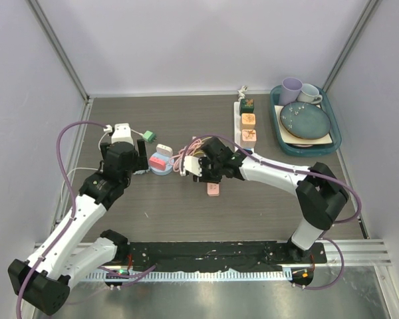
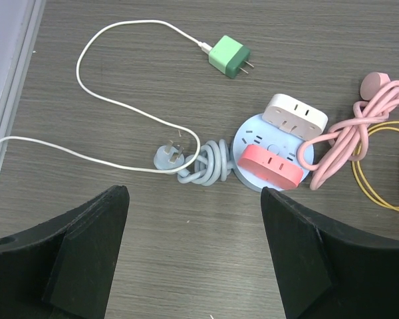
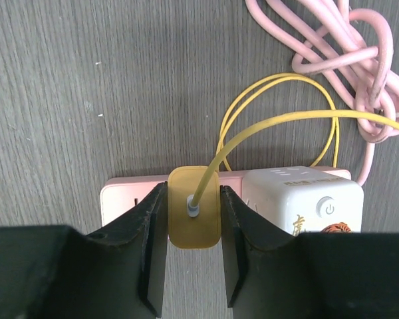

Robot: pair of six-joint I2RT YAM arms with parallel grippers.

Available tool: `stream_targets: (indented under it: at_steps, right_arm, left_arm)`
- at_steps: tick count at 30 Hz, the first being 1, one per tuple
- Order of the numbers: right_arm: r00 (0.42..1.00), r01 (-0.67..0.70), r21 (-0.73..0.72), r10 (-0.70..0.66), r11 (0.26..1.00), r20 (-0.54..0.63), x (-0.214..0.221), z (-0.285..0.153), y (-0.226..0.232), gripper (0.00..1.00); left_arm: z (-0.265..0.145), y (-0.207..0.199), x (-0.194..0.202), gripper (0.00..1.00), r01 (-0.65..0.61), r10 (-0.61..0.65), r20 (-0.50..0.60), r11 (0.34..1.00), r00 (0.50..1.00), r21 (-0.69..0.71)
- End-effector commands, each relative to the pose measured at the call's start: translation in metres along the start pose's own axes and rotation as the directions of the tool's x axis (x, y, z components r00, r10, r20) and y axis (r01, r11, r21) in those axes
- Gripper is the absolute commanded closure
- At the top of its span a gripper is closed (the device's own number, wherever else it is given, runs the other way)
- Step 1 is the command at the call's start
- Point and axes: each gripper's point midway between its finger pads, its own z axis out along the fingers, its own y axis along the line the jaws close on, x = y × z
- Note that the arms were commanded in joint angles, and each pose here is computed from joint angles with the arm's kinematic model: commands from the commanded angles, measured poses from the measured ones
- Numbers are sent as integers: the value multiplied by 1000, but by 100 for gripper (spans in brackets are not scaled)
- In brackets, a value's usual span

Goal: Insert the plug
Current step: Insert the plug into the socket.

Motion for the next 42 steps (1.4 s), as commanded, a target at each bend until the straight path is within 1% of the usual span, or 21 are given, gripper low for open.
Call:
stream_targets:
  at_steps: [1, 2, 6, 13, 17, 23, 25, 28, 30, 32, 36, 42]
  right_arm:
    - [980, -120, -91, 103, 989, -171, 65, -2, 38, 96]
    - [975, -150, -94, 132, 984, -179, 74, -3, 42, 96]
    - [970, -216, -69, 206, 974, -132, 82, -7, 40, 96]
    - [937, -329, -93, 314, 940, -151, 111, 4, 46, 95]
    - [928, -367, -92, 356, 926, -114, 110, 4, 49, 94]
    - [910, -413, -27, 412, 910, -49, 111, -6, 43, 94]
    - [902, -429, 7, 429, 903, -55, 115, -8, 38, 94]
    - [888, -457, 41, 458, 889, -40, 122, -11, 37, 91]
    - [881, -472, 54, 473, 880, -12, 123, -13, 33, 91]
    - [874, -484, 50, 485, 874, -23, 128, -12, 37, 91]
    - [865, -495, 22, 495, 869, -88, 142, -3, 50, 93]
    - [868, -481, -20, 473, 876, -151, 147, 0, 55, 97]
  left_arm:
    - [-2, 2, -15, 16, 23, -24, 60, 1000, 998, 2]
    - [-2, 2, -14, 16, 23, -24, 60, 1000, 998, 2]
    - [-4, 2, -16, 16, 28, -29, 68, 1000, 997, 8]
    - [-5, 0, -16, 16, 29, -31, 69, 999, 997, 24]
    - [-6, 1, -17, 16, 30, -32, 76, 999, 997, 23]
    - [-6, 0, -17, 16, 32, -34, 79, 999, 996, 28]
    - [-7, -1, -17, 16, 31, -34, 78, 999, 996, 31]
    - [-5, -2, -15, 16, 31, -33, 74, 999, 997, 31]
    - [-4, -3, -15, 16, 29, -31, 70, 999, 997, 35]
    - [-4, -4, -14, 16, 29, -31, 66, 999, 997, 40]
    - [-4, -4, -14, 16, 32, -35, 67, 998, 997, 46]
    - [-5, -2, -15, 16, 30, -32, 74, 999, 997, 35]
